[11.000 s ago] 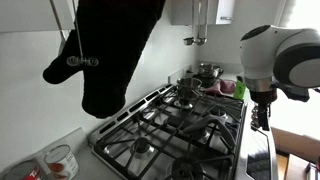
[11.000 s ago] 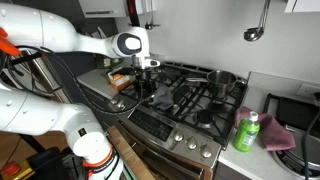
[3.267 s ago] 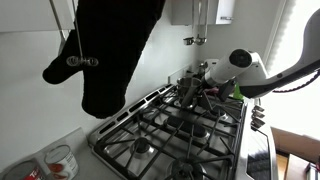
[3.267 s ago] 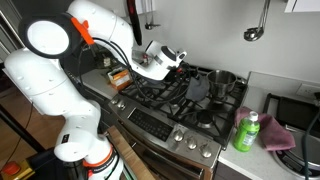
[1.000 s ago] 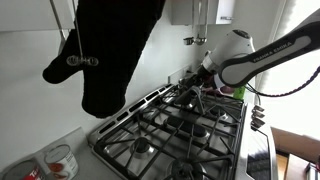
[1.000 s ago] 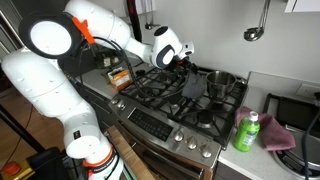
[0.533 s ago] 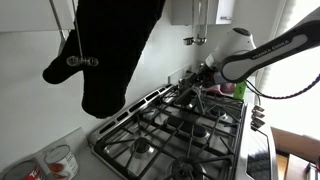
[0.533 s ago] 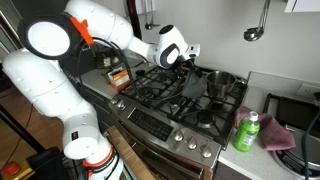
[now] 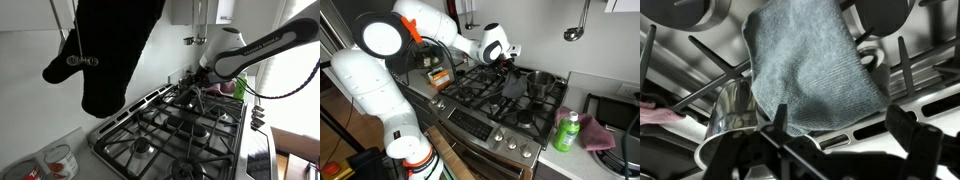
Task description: Put the kitchen towel on the pot them move the pot to the left
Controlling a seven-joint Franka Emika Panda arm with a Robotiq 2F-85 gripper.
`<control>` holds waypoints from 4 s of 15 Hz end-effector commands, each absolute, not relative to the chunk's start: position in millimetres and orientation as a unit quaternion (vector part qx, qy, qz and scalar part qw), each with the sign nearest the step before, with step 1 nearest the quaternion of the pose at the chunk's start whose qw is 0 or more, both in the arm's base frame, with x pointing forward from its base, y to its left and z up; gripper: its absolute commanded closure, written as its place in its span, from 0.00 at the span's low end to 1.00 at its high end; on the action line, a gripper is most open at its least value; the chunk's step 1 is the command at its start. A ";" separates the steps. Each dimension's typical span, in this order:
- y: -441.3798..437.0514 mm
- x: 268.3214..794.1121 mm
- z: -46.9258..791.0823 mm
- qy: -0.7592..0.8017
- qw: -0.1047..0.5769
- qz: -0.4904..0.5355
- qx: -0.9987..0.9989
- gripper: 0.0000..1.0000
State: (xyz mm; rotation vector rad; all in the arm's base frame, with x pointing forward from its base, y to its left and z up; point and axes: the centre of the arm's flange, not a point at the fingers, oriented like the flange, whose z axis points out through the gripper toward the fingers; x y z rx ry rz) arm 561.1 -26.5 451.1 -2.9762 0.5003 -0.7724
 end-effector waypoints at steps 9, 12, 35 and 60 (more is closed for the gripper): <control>-21.6 595.8 426.2 0.162 0.008 -0.216 -0.963 0.20; -26.7 595.5 423.5 0.169 0.011 -0.204 -0.964 0.45; -32.6 586.4 428.7 0.176 -0.003 -0.168 -0.970 0.92; 68.4 540.4 420.9 0.071 0.006 -0.157 -0.985 1.00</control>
